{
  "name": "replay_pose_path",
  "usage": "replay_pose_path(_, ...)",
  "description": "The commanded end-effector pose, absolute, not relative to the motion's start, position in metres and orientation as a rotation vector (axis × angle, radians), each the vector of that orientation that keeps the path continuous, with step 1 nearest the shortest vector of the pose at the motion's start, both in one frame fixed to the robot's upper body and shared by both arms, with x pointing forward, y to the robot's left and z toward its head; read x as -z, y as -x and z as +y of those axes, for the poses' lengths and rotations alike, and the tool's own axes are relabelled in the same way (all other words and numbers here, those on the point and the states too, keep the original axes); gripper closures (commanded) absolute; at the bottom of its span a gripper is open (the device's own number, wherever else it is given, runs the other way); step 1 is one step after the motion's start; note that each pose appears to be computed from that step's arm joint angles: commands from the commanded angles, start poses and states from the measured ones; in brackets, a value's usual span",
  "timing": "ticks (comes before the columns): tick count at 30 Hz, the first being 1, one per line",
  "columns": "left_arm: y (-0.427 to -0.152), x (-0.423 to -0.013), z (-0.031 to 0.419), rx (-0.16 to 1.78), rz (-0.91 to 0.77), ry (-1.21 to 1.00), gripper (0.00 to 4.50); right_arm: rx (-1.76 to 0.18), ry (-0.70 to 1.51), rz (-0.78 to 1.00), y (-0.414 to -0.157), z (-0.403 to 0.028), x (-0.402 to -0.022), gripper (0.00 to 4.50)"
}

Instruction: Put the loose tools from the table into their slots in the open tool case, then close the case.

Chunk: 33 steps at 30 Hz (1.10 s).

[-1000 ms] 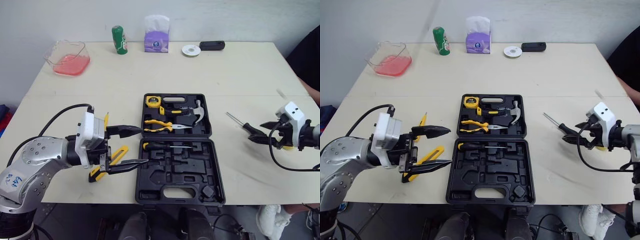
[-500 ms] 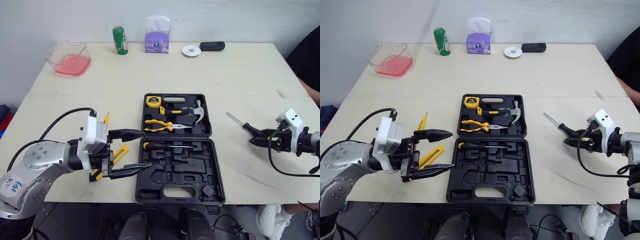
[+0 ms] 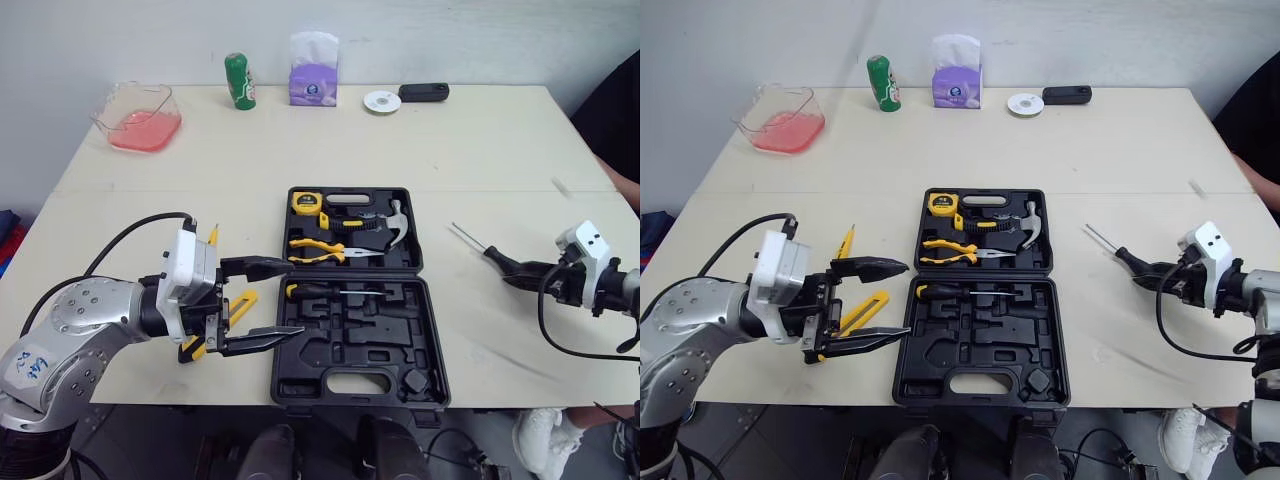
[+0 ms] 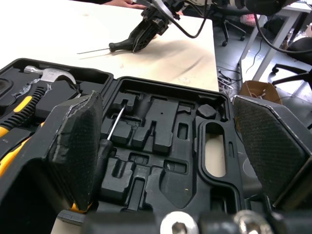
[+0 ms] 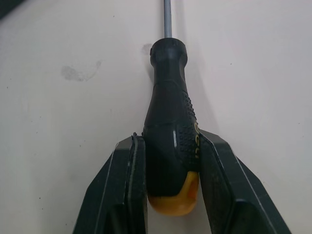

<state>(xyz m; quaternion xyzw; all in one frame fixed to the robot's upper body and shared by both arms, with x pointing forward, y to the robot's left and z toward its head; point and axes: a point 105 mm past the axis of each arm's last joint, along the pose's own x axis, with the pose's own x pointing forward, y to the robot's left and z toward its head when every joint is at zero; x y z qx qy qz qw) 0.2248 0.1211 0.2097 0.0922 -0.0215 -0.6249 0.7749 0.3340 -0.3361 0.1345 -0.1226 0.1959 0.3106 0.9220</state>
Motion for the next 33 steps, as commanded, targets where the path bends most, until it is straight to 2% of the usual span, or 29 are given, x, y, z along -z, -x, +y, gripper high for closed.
replay_pose_path(1, -0.224, -0.215, 0.121, 1.360, -0.093, -0.246, 0.00, -0.727, 0.335, 0.226, -0.334, -0.315, -0.183, 3.46)
replay_pose_path(4, -0.225, -0.213, 0.125, 1.354, -0.090, -0.255, 0.00, -0.805, 0.369, 0.208, -0.327, -0.295, -0.195, 3.46)
replay_pose_path(8, -0.228, -0.208, 0.135, 1.325, -0.088, -0.299, 0.00, -1.006, 0.437, 0.215, -0.306, -0.242, -0.209, 3.46)
replay_pose_path(18, -0.230, -0.190, 0.159, 1.274, -0.035, -0.387, 0.00, -1.328, 0.566, 0.294, -0.266, -0.169, -0.199, 3.46)
replay_pose_path(26, -0.225, -0.180, 0.167, 1.243, 0.013, -0.378, 0.00, -1.417, 0.649, 0.417, -0.247, -0.137, -0.175, 3.46)
replay_pose_path(33, -0.222, -0.179, 0.168, 1.233, 0.030, -0.377, 0.00, -1.346, 0.752, 0.435, -0.262, -0.132, -0.171, 3.46)
